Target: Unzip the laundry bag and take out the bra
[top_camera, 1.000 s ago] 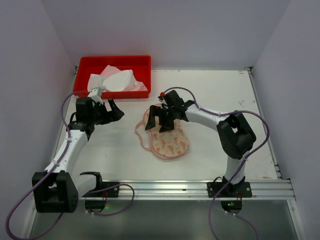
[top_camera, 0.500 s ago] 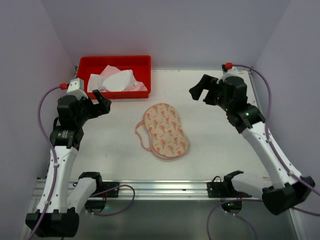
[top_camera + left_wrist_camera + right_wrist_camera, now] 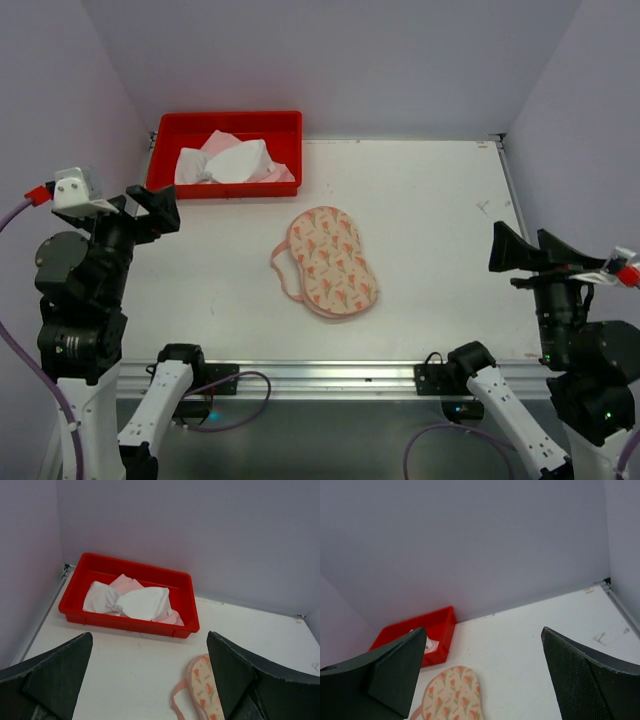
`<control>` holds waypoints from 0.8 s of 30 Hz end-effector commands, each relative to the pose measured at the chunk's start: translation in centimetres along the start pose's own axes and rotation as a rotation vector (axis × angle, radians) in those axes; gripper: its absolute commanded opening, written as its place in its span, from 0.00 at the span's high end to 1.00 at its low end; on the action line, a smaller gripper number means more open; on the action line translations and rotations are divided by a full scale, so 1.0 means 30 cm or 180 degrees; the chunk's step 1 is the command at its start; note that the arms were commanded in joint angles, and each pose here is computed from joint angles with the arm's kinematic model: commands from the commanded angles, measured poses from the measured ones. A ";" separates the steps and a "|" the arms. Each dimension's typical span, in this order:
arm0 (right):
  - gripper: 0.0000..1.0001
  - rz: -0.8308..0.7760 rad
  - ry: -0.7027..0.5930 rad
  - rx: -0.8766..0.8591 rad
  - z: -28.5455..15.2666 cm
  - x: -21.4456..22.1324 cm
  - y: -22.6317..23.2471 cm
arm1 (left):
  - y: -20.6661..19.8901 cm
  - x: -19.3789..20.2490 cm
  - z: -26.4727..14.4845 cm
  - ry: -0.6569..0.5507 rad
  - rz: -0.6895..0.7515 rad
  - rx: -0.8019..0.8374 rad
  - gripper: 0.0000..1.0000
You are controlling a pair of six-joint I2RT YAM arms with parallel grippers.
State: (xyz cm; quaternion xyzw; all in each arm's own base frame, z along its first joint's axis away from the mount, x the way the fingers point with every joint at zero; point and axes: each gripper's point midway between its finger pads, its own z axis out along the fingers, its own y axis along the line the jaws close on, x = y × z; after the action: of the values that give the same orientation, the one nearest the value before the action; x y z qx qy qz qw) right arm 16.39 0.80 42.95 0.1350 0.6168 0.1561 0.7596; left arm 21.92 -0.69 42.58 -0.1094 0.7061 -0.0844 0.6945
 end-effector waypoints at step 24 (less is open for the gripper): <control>0.02 -0.0328 -0.0293 -0.0251 -0.126 -0.050 -0.026 | 0.094 -0.089 -0.204 -0.0558 -0.0005 -0.0383 0.00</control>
State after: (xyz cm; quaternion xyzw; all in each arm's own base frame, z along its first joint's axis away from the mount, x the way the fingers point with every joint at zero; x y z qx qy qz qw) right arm 12.61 -0.79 42.81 0.0959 0.5835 0.1342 0.7952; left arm 15.53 2.35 44.39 -0.1540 0.6494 -0.0358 0.7438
